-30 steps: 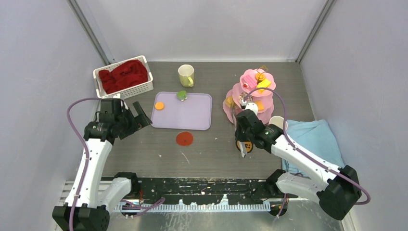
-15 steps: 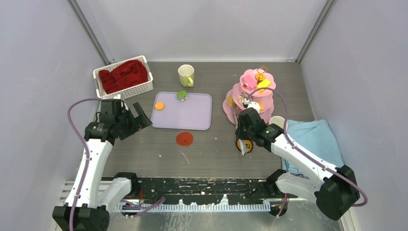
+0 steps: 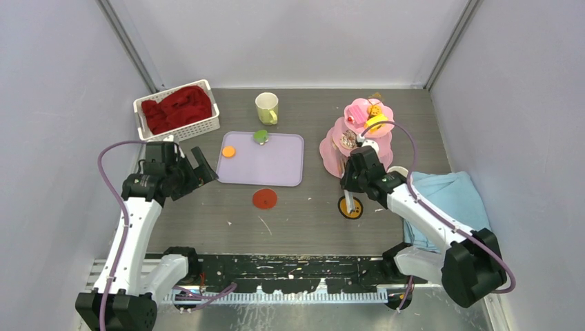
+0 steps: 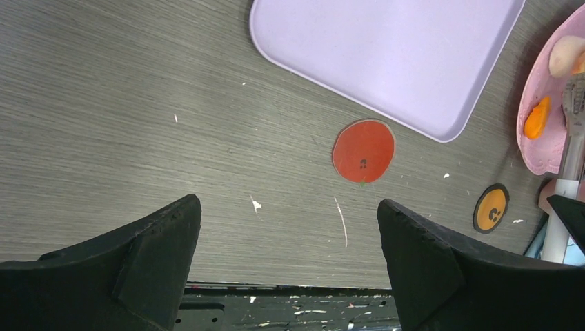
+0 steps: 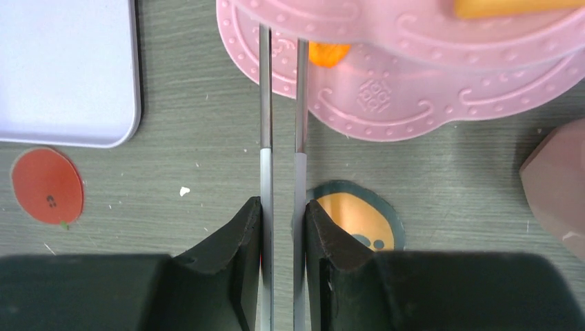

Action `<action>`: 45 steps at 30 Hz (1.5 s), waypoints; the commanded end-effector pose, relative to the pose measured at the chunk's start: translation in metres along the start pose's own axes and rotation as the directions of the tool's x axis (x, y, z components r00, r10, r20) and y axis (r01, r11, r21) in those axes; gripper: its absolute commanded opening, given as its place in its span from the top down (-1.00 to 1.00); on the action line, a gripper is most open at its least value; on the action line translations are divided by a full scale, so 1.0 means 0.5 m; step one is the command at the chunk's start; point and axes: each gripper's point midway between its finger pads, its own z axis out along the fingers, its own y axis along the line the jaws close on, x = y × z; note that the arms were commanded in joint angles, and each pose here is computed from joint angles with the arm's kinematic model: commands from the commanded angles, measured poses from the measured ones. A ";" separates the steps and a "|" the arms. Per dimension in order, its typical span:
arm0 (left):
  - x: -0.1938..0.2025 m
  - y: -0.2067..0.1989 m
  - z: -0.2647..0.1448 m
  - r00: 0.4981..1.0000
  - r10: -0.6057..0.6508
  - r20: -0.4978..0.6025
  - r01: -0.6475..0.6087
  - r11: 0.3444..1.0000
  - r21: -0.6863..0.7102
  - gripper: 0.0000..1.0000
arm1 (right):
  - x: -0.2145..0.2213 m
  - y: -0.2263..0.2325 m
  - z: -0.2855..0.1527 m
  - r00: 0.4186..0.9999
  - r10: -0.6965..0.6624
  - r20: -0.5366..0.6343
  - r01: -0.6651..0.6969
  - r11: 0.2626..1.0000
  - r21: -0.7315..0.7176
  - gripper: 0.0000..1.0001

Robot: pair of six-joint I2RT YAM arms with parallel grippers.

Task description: Serve the afternoon tea

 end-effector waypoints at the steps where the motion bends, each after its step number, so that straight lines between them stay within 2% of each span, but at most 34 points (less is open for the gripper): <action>1: -0.017 -0.006 0.004 1.000 0.013 0.023 -0.013 1.000 0.012 -0.96 | -0.103 0.042 -0.002 0.989 0.053 0.138 -0.043 0.996 -0.075 0.99; 9: -0.021 -0.002 0.011 1.000 0.020 0.024 -0.020 1.000 0.000 -0.96 | -0.098 0.068 -0.009 0.993 0.045 0.108 -0.028 0.988 -0.153 0.99; 14: -0.021 -0.011 0.018 1.000 0.016 0.012 -0.016 1.000 0.020 -0.96 | -0.041 0.062 -0.022 1.000 -0.029 -0.008 0.027 0.985 -0.172 0.99; 23: -0.011 -0.073 0.011 0.997 0.074 -0.017 -0.071 0.988 0.134 -0.96 | 0.020 0.051 -0.083 0.991 -0.106 -0.085 0.083 0.969 -0.233 0.99; 29: -0.001 -0.106 0.006 0.991 0.131 -0.022 -0.126 0.981 0.150 -0.95 | 0.013 0.049 -0.118 0.990 -0.122 -0.066 0.103 0.965 -0.242 0.99; 36: 0.010 -0.118 0.010 0.991 0.127 -0.041 -0.119 0.979 0.164 -0.96 | 0.013 0.053 -0.155 0.991 -0.118 -0.068 0.096 0.960 -0.265 0.99; 43: 0.012 -0.160 0.026 0.985 0.168 -0.038 -0.157 0.967 0.203 -0.95 | -0.076 0.106 -0.293 0.990 -0.106 0.091 0.133 0.912 -0.387 0.99; 45: 0.013 -0.165 0.031 0.984 0.172 -0.042 -0.160 0.965 0.208 -0.95 | -0.119 0.101 -0.329 0.981 -0.098 0.170 0.153 0.922 -0.355 0.99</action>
